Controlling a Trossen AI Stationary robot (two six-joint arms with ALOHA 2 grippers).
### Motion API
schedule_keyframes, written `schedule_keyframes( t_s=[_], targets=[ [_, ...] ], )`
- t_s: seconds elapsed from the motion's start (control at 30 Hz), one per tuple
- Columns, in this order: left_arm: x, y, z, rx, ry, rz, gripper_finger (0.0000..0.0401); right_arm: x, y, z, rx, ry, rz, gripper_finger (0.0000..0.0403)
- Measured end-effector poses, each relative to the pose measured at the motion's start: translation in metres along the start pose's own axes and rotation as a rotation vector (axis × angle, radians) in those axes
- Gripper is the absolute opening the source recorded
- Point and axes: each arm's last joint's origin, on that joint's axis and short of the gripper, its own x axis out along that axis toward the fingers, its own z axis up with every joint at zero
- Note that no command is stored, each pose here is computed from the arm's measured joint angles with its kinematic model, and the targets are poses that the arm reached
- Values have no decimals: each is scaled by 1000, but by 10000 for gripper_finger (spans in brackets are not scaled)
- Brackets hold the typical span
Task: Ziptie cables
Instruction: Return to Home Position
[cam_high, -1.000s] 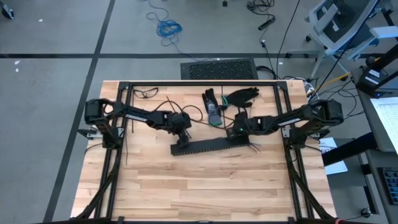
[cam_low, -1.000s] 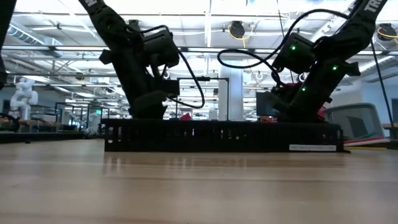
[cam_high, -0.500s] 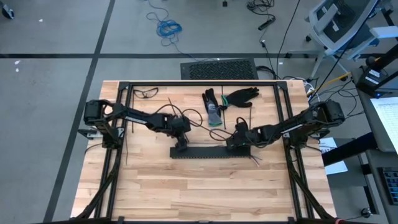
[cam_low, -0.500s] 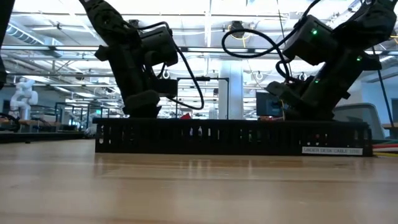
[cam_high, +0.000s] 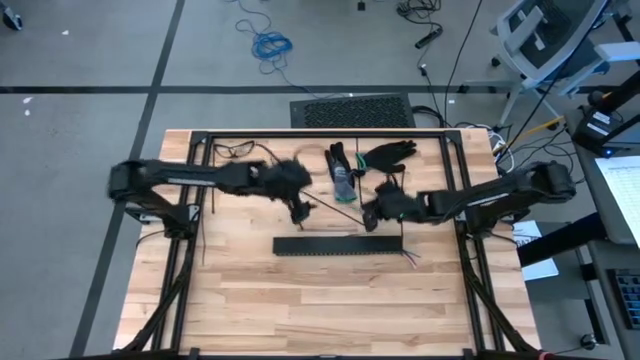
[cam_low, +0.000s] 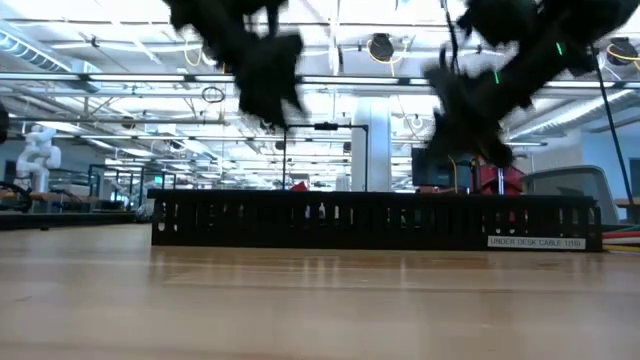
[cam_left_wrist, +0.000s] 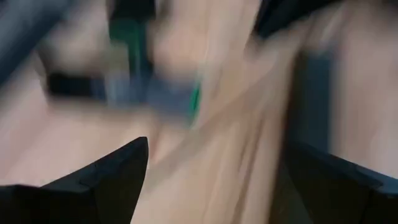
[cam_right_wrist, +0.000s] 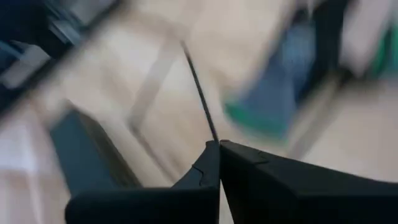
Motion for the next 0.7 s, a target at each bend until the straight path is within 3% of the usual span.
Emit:
schedule_keyframes(
  t_s=[0.07,0.17,0.3,0.4,0.5,0.6,0.7],
  targets=[
    [-36,-2,30,-40,-236,-44,363,-15,8,27,-83,-108,41,0],
    [-89,-1,55,-97,-585,-113,363,-36,16,65,-215,-262,59,0],
    [-128,6,53,-135,-776,-148,363,-59,26,110,-338,-421,91,0],
    [-132,8,32,-139,-763,-158,363,-72,36,137,-397,-496,242,0],
    [-115,8,-3,-186,-713,-188,363,-86,45,155,-432,-530,427,0],
    [-93,9,-43,-259,-723,-206,363,-97,53,163,-411,-534,502,0],
    [-86,15,-77,-342,-834,-237,363,-103,60,164,-413,-528,500,0]
  ],
)
